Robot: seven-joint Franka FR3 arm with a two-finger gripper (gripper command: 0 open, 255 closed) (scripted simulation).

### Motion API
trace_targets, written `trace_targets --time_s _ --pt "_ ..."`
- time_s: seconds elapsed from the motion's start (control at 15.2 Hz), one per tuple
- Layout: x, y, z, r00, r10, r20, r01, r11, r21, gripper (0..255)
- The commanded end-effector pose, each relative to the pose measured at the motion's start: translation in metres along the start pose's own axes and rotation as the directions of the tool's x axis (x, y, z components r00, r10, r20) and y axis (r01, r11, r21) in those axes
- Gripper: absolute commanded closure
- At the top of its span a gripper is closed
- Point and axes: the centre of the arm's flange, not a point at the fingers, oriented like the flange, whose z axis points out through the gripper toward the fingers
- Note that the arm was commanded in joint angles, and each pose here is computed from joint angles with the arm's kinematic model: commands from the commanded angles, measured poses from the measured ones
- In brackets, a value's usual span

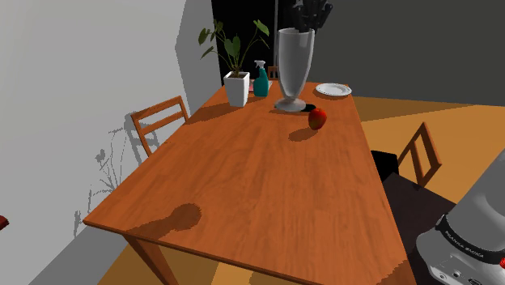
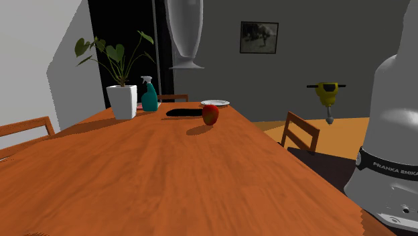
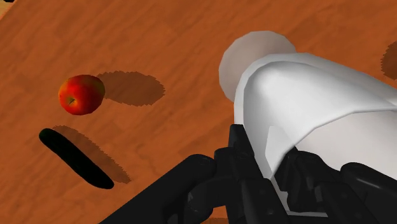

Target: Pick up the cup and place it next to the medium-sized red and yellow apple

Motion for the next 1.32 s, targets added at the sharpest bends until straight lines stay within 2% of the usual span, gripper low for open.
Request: trace_targets --time_s 0.0,0.99,1.25 --pt "0.016 0.022 0.001 1.0 -0.001 -0.001 0.001 1.0 0.0 255" --pt "0.141 0.178 0.009 1.0 -0.001 -0.001 0.001 1.0 0.0 255" --pt "0.139 0.178 0.03 1.0 -0.001 -0.001 0.001 1.0 0.0 255"
